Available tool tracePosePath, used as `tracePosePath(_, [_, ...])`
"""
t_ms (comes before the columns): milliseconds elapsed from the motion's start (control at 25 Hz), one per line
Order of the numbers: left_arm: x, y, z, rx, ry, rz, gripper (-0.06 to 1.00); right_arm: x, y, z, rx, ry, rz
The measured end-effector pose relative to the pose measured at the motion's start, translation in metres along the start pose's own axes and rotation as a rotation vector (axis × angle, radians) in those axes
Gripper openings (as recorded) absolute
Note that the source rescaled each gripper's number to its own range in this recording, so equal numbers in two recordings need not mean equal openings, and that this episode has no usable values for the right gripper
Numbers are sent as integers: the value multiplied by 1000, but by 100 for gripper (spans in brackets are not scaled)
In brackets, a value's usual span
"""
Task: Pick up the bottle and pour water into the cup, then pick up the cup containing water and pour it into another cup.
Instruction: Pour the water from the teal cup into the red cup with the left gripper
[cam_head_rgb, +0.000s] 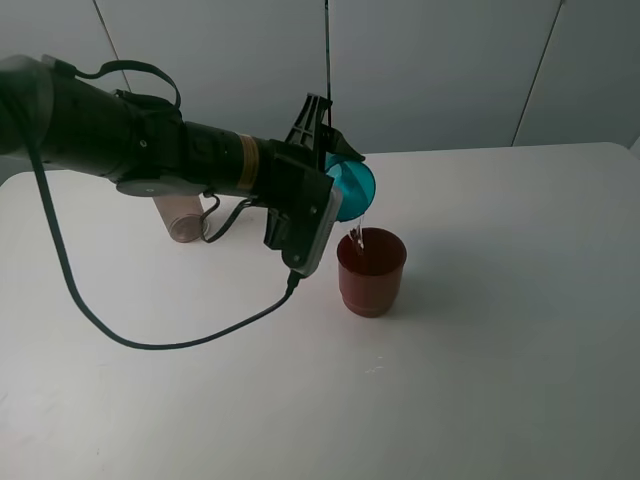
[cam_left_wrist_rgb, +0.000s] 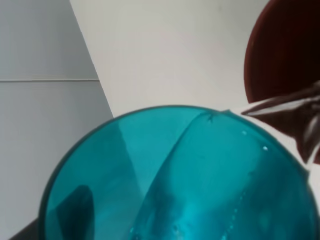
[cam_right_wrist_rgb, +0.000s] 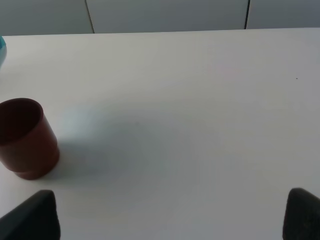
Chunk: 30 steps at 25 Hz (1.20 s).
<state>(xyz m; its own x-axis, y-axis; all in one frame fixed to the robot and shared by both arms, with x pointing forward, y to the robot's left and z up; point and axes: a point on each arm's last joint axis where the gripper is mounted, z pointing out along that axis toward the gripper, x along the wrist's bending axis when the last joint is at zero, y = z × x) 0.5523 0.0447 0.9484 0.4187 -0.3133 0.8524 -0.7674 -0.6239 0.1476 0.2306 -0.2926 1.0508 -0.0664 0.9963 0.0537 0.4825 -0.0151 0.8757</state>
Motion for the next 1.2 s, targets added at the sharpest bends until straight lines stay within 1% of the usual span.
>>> tracePosePath(240, [0,0,0,-1,2,30,19,0,0,0,0,0,0])
tracePosePath(480, [1,1,0,-8,9,32,19,0,0,0,0,0,0])
tracePosePath(720, [9,1,0,-12,36,45,19,0,0,0,0,0,0])
tracePosePath(960, [10,1,0,-14,40,107,19,0,0,0,0,0,0])
tracePosePath(1200, [10,1,0,-13,40,122,19,0,0,0,0,0,0])
